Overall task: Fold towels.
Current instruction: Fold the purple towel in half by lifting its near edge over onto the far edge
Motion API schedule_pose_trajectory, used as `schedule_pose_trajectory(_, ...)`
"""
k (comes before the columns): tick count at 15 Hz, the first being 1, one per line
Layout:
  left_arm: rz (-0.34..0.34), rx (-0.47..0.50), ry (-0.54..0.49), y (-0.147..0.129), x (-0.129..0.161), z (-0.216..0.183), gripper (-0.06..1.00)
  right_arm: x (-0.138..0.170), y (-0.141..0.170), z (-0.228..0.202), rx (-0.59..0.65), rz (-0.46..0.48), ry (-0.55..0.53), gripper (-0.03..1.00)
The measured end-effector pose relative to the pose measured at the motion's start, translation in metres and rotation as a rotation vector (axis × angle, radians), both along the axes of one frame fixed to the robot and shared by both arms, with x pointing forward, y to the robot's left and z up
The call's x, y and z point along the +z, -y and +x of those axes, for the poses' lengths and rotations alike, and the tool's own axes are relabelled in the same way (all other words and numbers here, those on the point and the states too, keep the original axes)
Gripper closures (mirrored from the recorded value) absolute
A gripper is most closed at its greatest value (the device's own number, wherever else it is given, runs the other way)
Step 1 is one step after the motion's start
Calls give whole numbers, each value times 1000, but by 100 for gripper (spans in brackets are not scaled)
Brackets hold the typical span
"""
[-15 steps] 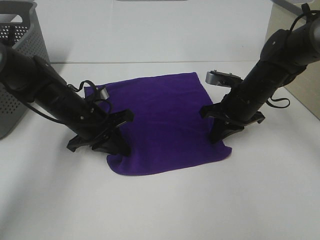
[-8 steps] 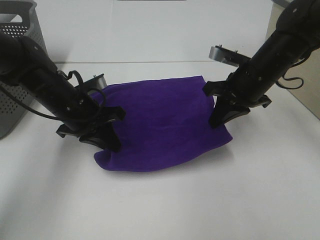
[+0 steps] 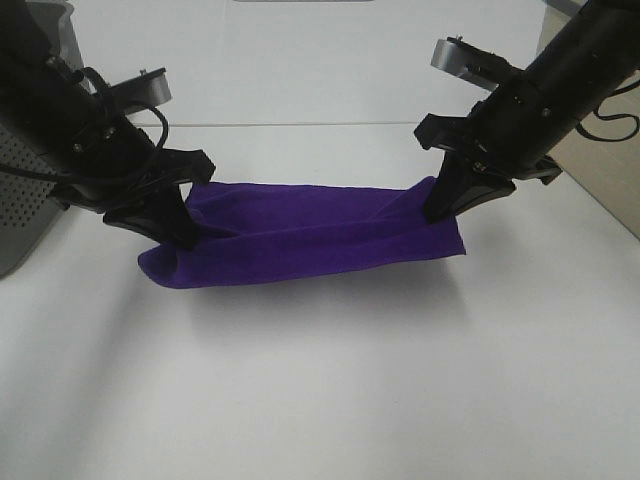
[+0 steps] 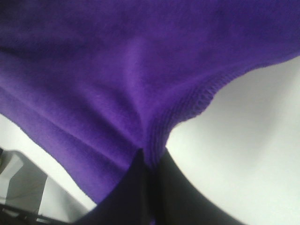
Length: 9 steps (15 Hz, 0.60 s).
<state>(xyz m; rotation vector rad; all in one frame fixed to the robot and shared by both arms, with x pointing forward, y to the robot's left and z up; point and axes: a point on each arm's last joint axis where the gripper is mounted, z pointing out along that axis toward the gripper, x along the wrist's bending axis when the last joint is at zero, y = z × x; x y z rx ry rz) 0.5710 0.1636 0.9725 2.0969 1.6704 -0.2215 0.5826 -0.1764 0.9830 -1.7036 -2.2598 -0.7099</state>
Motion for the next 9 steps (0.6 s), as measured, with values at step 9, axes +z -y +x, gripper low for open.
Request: schedule_pose_trajectory(9, 20, 32, 300, 17, 1, 86, 94, -33, -3, 58, -129, -56, 179, 94)
